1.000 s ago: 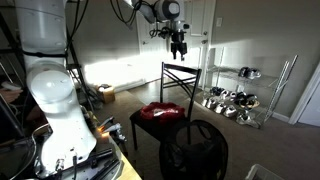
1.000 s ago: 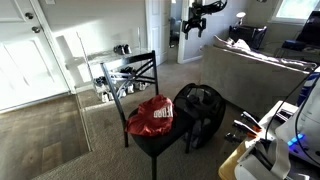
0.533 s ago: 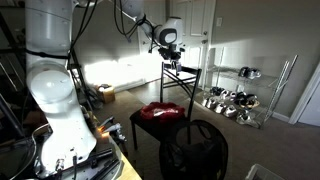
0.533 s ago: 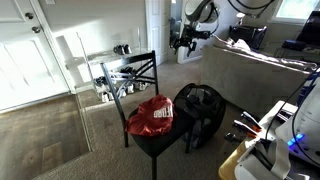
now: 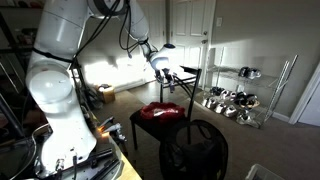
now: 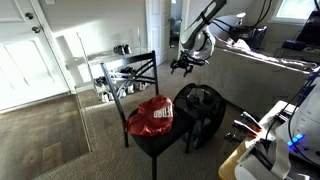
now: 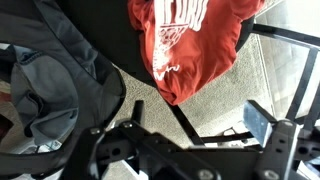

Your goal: Put the red shirt in the laundry basket

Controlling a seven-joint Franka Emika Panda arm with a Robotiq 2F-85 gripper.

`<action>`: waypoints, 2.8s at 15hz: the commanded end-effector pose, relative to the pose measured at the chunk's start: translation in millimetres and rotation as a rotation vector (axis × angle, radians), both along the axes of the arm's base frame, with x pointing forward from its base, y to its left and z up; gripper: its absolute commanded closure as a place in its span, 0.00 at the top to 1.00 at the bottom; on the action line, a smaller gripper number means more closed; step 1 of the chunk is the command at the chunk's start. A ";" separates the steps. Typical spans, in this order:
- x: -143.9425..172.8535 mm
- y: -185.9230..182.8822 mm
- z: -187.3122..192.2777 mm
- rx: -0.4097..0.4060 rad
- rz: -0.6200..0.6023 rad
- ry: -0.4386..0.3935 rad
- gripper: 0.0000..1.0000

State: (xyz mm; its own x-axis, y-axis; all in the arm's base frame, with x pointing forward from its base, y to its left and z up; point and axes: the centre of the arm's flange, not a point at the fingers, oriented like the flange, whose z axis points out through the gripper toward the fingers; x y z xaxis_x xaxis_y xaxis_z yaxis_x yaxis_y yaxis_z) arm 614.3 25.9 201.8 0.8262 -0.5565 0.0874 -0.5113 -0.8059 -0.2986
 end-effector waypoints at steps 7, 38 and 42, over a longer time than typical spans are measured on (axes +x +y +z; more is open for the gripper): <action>9.7 11.0 -87.0 -0.020 -0.018 -0.138 1.00; 11.6 106.1 -241.5 -0.195 -0.030 0.091 1.00; 16.4 136.7 -257.4 -0.146 0.052 0.093 0.73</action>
State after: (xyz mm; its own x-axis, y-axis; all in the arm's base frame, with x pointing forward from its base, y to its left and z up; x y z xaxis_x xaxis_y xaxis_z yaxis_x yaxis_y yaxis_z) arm 620.8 144.6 -41.1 0.8381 -0.5326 0.1181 -0.5212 -0.8457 -0.1150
